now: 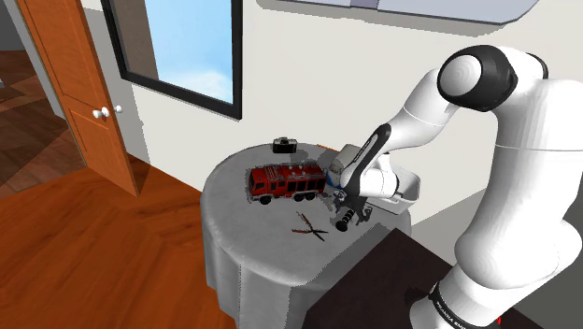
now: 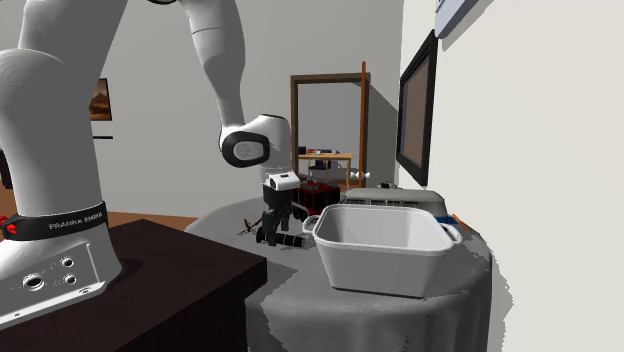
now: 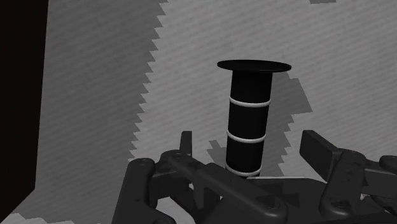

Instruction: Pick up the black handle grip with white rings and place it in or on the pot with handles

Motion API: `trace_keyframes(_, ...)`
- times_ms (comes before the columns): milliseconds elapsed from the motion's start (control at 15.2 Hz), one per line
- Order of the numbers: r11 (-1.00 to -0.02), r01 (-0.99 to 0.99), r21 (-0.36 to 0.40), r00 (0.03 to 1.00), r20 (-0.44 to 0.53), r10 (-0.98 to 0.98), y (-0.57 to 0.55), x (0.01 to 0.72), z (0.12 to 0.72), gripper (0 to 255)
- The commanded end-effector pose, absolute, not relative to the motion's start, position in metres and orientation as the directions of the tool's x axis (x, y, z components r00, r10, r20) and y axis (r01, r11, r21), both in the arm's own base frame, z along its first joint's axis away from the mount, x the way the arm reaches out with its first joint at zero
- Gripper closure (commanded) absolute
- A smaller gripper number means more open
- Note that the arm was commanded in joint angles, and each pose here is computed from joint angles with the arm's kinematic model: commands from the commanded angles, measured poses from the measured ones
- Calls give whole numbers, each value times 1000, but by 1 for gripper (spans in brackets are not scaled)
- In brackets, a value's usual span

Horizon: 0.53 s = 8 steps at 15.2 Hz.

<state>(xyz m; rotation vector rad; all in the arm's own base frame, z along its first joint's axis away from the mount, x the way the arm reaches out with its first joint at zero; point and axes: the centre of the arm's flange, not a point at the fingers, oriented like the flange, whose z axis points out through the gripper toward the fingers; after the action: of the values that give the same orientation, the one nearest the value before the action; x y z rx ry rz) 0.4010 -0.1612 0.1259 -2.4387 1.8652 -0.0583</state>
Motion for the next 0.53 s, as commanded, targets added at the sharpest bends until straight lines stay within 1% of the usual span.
trace_keyframes(0,-261,-962,-79,262,-13,-965,-161,401,125,0)
trace_keyframes(198,-261,-962,-79,262,-13,-965,-161,401,125,0)
trace_keyframes(264,-261,-962,-79,262,-13,-965,-161,401,125,255)
trace_keyframes(462,-261,-962,-79,262,-13,-965,-161,401,125,255)
